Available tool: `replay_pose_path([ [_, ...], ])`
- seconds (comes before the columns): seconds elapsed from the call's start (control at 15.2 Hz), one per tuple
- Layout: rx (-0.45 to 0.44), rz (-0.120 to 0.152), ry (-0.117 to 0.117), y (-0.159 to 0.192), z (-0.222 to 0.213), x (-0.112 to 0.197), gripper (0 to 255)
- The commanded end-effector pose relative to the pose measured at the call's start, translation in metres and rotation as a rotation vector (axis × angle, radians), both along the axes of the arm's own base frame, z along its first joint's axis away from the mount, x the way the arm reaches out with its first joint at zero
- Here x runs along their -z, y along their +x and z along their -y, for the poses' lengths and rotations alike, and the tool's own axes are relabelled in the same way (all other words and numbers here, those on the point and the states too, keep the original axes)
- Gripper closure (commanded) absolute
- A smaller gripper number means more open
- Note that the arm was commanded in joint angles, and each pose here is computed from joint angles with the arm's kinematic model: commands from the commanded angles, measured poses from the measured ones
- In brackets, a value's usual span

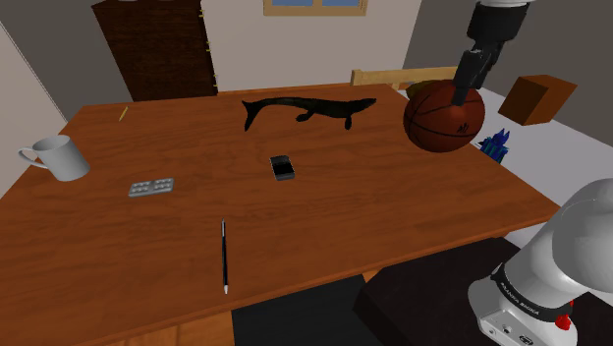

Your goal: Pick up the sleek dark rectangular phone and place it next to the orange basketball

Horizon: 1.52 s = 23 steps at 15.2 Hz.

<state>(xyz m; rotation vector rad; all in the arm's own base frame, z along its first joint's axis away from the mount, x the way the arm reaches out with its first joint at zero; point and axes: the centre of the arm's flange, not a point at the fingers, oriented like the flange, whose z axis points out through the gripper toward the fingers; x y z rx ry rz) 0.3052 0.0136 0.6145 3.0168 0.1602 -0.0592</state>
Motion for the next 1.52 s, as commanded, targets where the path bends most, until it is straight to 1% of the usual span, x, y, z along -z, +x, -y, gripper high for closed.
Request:
replay_pose_path([
  [0.0,0.0,0.0,0.0,0.0,0.0,0.0,0],
  [0.73,0.101,0.023,0.017,0.082,-0.086,0.078,0],
  [1.45,0.202,0.046,0.034,0.174,-0.164,0.153,0],
])
